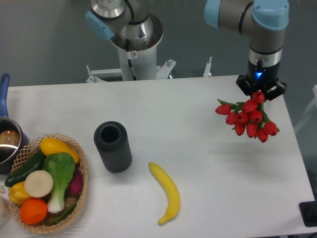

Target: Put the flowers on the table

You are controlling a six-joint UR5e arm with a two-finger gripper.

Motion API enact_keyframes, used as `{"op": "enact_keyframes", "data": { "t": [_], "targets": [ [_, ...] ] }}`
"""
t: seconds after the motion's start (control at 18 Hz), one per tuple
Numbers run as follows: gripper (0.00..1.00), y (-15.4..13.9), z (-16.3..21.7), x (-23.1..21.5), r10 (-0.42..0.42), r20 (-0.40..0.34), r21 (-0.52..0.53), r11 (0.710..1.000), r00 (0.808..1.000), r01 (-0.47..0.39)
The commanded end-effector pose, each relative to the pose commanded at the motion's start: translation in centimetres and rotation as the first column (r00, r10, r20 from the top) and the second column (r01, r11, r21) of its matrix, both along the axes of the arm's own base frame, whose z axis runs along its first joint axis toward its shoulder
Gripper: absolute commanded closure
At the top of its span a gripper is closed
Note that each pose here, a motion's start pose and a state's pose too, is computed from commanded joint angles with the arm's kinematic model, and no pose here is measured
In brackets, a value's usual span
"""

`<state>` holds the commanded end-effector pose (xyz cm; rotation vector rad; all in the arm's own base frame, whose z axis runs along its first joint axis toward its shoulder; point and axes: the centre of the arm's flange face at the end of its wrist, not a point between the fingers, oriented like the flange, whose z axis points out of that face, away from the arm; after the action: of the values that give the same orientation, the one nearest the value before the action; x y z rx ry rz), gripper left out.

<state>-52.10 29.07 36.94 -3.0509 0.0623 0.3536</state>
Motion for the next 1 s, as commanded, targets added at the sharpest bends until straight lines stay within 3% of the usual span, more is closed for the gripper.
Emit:
{"op": "enact_keyframes", "data": {
  "t": [0.5, 0.56, 0.61, 0.72, 0.78, 0.83, 1.0],
  "targets": [
    [1.0, 2.6, -4.2, 0.2, 0.016, 0.063, -0.009, 1.0, 0.998, -0.016],
    [0.96, 3.0, -4.8, 0.3, 0.009, 0.074, -0.013, 1.0, 0.997, -0.008],
    [0.88, 3.6, -5.5, 0.3, 0.0, 0.085, -0.017, 1.0, 0.996, 0.001],
    [0.62, 3.9, -5.7, 0.4, -0.006, 0.091, -0.017, 1.0, 0.996, 0.008],
    [0.42, 3.9, -5.8, 0.4, -0.007, 0.094, -0.015, 1.0, 0.996, 0.008],
    [0.0, 3.8, -6.1, 0.6, -0.007, 0.1, -0.016, 1.0, 0.995, 0.009],
    [0.0, 3.7, -6.4, 0.9, -0.006, 0.102, -0.015, 1.0, 0.995, 0.007]
  ]
}}
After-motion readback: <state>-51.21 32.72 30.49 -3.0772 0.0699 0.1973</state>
